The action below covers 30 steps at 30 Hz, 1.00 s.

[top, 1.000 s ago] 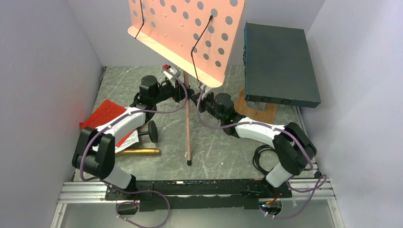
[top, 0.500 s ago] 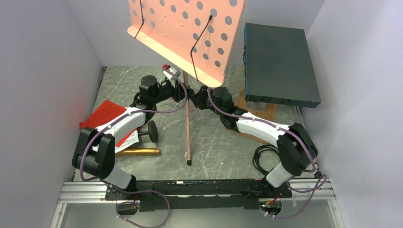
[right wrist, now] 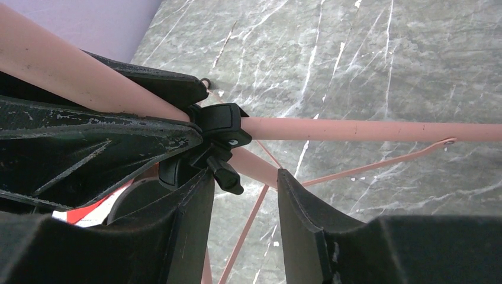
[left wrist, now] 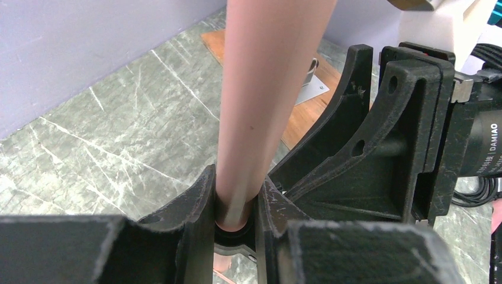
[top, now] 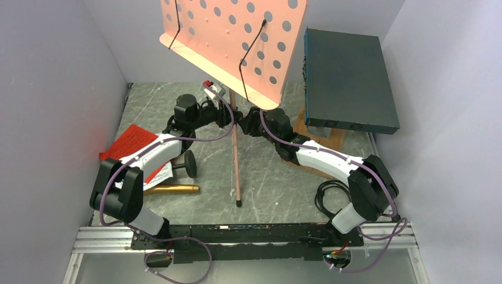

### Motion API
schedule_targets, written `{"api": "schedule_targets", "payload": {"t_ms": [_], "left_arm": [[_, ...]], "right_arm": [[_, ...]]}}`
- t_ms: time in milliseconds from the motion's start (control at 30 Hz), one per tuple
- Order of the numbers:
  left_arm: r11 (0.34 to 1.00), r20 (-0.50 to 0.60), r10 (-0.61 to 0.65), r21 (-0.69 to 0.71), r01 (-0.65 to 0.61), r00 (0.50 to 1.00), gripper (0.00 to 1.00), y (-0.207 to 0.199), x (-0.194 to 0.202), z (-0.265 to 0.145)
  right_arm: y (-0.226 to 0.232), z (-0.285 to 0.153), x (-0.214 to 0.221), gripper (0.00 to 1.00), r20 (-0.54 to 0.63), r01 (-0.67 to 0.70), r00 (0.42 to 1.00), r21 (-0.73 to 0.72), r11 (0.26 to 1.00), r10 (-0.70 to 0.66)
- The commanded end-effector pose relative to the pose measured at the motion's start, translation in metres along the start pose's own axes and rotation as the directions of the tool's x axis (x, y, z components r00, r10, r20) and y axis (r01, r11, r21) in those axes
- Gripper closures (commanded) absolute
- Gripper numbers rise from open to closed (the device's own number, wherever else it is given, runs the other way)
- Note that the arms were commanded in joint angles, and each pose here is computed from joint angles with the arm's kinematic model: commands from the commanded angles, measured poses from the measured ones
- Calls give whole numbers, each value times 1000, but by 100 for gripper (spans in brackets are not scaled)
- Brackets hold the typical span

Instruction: Set up the instrument practice props

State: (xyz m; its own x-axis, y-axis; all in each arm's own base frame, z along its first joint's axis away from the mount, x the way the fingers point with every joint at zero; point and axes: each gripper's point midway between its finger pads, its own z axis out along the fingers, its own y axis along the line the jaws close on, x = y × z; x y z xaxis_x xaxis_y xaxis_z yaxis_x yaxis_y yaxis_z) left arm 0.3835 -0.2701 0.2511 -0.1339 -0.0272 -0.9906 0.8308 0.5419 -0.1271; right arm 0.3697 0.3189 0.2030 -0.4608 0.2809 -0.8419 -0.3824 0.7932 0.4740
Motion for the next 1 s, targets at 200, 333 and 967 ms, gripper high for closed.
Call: {"api": "schedule_targets", "payload": {"t_ms": [200, 333, 967], "left_arm": [[986, 95, -68, 161, 52, 993, 100, -41, -45, -2], [986, 93, -68, 160, 52, 993, 100, -41, -43, -2], [987, 86, -72, 149, 59, 994, 100, -37, -39, 1]], "right_arm": [[-16, -19, -50, 45, 127, 54, 990, 74, 996, -63], [-23, -18, -50, 51, 129, 43, 990, 106, 993, -57], [-58, -12, -9, 95, 97, -372, 928, 206, 905, 359]]}}
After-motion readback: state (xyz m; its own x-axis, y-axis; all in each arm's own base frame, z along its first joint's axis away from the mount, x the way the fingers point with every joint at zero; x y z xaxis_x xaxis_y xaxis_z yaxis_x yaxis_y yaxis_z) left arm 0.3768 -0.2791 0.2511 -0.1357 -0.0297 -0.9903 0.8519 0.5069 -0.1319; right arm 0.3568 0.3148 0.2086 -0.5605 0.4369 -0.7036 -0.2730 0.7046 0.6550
